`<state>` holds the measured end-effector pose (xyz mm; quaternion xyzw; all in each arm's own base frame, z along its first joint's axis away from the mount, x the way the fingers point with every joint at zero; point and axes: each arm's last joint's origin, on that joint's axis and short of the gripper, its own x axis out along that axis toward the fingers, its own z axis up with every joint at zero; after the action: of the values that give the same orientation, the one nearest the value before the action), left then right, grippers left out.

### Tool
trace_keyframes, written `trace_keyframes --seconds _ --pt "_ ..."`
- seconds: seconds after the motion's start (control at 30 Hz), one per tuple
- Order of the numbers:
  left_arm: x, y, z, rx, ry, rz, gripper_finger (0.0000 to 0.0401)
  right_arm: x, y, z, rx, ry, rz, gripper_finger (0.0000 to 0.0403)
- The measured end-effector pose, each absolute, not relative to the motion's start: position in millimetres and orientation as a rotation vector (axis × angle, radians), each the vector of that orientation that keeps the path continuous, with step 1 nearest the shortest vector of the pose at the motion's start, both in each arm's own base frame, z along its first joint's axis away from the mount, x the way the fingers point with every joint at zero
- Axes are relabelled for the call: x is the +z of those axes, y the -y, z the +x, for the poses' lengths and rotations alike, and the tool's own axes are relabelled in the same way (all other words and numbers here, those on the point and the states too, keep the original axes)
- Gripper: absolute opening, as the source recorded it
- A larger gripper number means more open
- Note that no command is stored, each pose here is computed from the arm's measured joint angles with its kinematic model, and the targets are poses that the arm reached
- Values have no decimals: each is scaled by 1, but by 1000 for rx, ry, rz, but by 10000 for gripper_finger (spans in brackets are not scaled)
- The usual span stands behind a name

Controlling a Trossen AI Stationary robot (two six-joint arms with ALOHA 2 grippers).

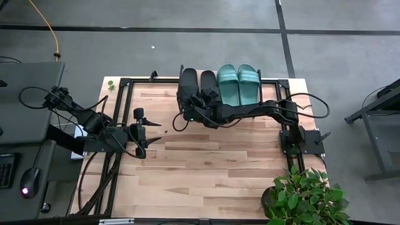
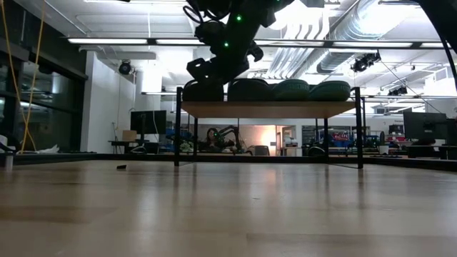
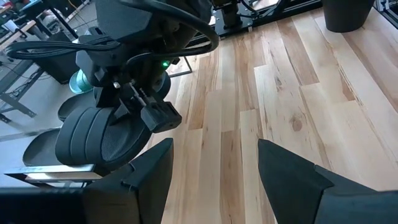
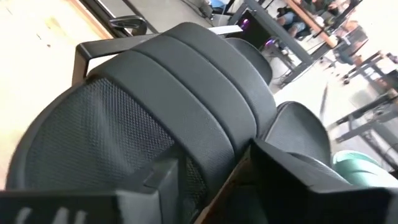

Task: Pick and place slides into the shelf
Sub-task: Put the black slide on the shelf

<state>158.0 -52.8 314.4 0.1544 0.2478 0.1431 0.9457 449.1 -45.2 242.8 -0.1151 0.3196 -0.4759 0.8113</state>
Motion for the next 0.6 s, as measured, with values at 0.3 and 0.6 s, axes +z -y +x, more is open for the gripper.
trace_keyframes --seconds 0.3,0.6 --pt "314 53 158 292 -505 315 216 255 42 451 -1011 -676 -283 188" --pt "314 53 158 293 -504 309 216 274 38 450 -1012 -681 -275 188"
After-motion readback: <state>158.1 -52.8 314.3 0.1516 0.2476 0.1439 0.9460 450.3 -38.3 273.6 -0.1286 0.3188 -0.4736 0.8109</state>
